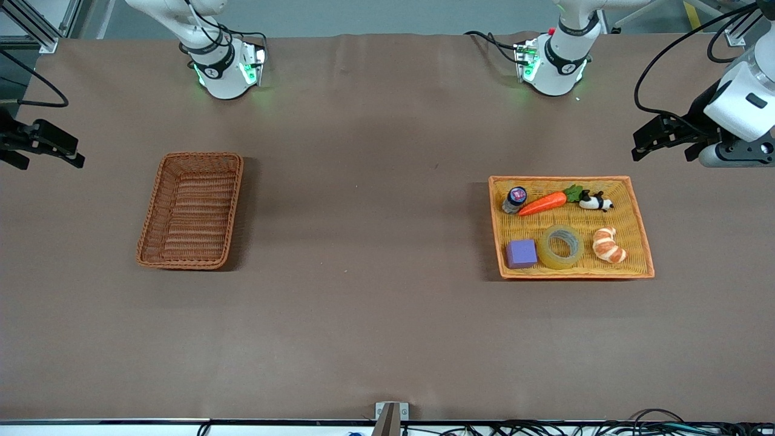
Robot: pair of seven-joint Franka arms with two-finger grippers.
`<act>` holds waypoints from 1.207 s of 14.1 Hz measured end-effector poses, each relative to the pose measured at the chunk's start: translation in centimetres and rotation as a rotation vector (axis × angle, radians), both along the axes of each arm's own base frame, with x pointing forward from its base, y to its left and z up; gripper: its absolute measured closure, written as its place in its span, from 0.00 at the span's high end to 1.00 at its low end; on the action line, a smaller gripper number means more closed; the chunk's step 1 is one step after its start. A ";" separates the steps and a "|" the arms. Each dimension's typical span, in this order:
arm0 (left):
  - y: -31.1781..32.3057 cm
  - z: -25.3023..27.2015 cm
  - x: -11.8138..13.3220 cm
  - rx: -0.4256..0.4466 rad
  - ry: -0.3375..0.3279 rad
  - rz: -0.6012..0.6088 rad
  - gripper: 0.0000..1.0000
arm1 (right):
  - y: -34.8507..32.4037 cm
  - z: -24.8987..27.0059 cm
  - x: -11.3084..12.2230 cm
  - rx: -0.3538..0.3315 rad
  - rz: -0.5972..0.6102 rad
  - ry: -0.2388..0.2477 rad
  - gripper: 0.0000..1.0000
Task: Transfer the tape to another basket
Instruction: 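Reach the left gripper down to the yellow tape roll in the tray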
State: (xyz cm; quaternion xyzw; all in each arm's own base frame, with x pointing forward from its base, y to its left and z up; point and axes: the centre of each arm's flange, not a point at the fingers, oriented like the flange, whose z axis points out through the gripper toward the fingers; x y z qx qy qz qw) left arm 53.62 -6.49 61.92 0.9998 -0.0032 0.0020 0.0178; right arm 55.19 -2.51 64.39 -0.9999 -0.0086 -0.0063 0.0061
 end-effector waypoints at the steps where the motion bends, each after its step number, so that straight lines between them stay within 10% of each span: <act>1: 0.0 0.0 0.0 0.000 0.001 0.000 1.00 | 0.0 0.0 0.0 0.000 0.001 0.000 1.00; 17: 0.4 -11.5 5.9 0.022 0.112 0.008 1.00 | -0.1 0.0 0.0 0.000 -0.002 -0.004 1.00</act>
